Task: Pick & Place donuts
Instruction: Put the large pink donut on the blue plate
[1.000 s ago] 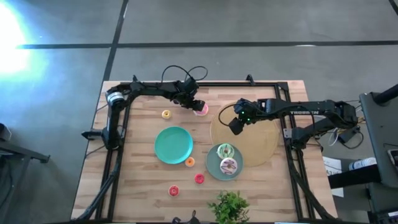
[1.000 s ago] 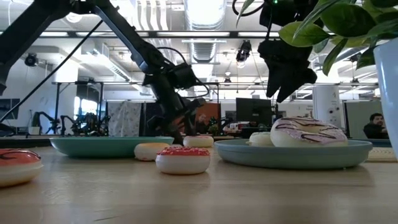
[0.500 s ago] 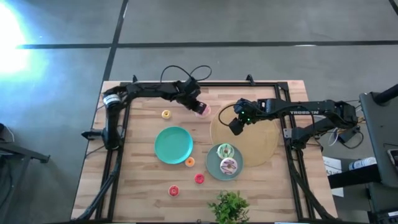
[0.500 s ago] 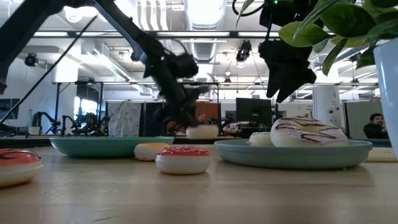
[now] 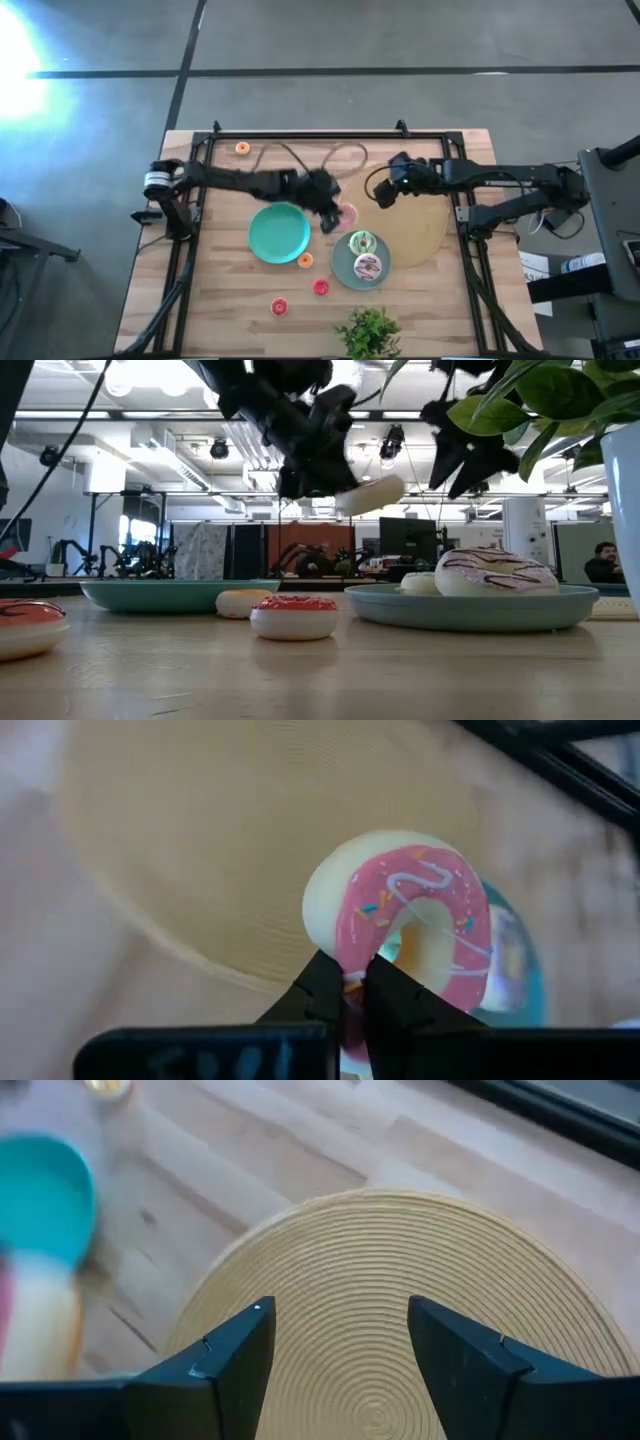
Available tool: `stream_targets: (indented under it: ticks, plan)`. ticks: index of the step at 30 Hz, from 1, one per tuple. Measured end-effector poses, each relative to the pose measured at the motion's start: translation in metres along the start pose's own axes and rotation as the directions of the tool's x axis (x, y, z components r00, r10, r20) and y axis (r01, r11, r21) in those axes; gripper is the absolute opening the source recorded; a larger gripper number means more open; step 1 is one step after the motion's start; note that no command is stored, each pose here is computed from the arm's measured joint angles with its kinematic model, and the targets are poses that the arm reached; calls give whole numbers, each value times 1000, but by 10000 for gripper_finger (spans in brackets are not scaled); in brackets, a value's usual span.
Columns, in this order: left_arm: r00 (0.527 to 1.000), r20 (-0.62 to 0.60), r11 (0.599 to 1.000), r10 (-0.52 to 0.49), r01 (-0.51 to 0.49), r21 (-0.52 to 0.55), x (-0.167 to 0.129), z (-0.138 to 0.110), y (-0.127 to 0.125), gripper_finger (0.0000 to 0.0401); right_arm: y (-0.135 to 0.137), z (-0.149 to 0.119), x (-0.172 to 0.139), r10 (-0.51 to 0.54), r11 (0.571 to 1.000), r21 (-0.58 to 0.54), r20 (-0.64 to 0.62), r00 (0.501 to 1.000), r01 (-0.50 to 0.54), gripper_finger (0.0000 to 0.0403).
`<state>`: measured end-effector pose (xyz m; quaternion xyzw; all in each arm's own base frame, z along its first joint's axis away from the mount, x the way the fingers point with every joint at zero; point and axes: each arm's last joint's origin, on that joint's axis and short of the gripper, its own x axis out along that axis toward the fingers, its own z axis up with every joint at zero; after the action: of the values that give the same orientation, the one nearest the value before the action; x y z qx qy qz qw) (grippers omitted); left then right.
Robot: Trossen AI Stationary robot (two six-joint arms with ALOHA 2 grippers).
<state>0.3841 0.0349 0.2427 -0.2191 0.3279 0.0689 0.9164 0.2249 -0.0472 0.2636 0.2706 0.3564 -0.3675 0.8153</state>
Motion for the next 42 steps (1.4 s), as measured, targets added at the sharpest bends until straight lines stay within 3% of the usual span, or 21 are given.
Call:
stream_targets:
  ticks: [6,14,21,27,35,42]
  plan:
    - [999,22,999,-41,40,31,24,-24,-43,1,-10,-8,-27,13,992,129,6,1000,-14,219]
    - [995,35,995,-92,94,-40,44,-49,-71,1,-11,-16,-38,24,998,56,-14,1000,-23,219]
    - [992,74,984,-99,109,-139,73,-62,-69,0,-10,-19,-35,18,996,-85,-33,999,-21,219]
    - [996,-10,965,-86,81,-249,88,-83,-66,11,-11,-21,-33,13,990,-140,-41,999,-18,219]
    - [995,28,951,-97,101,-291,74,-78,-80,43,-14,-28,-26,12,984,-177,-47,999,-20,219]
    - [997,-28,948,-79,66,-312,70,-82,-80,46,-17,-36,-18,3,983,-185,-59,998,-14,219]
